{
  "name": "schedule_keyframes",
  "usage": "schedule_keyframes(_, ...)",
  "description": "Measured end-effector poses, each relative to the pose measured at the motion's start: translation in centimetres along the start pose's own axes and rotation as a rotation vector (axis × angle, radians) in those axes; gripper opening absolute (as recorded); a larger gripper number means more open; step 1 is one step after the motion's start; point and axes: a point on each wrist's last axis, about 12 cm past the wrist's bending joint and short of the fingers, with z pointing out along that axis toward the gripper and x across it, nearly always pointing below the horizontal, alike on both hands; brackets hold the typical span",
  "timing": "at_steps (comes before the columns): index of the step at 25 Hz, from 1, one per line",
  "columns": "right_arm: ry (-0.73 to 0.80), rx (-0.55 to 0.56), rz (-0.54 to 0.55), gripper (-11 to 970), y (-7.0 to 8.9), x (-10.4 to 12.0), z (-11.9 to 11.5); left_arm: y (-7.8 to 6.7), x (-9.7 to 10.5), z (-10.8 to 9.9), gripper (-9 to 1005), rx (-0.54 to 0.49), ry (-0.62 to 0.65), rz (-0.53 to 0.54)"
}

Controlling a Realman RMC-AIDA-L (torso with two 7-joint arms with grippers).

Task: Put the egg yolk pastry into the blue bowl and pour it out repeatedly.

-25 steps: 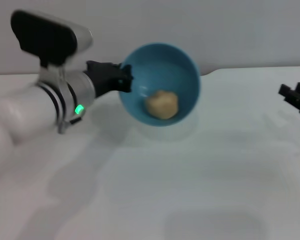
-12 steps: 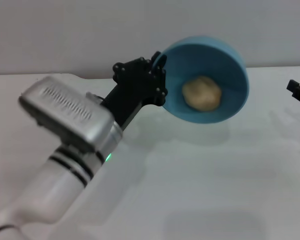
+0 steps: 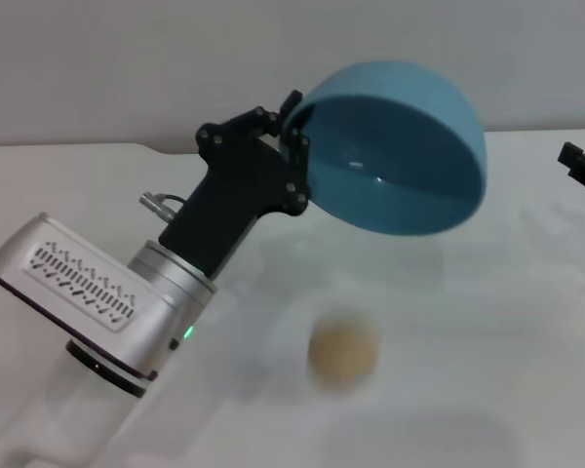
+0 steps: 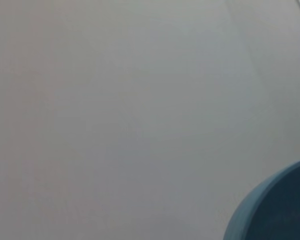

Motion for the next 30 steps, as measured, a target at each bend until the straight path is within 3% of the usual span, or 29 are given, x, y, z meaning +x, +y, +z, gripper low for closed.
schedule_keyframes(10,0.004,-0.027,-0.002,496,0.5,0.0,0.5,0.5,0.3,1.1,8,0.011,0.016,0.007)
schedule_keyframes(19,-0.002,-0.095,0.0,495,1.3,-0.1,0.6,1.7,0.8,3.2,7,-0.046,0.117,-0.049)
schedule_keyframes(23,0.001,-0.12,-0.001,495,1.6,-0.1,0.7,3.0,0.8,5.1,7,-0.079,0.243,-0.106)
schedule_keyframes(30,0.042,-0.186,-0.028,496,3.1,0.3,1.6,6.2,1.2,7.7,7,-0.071,0.587,-0.217)
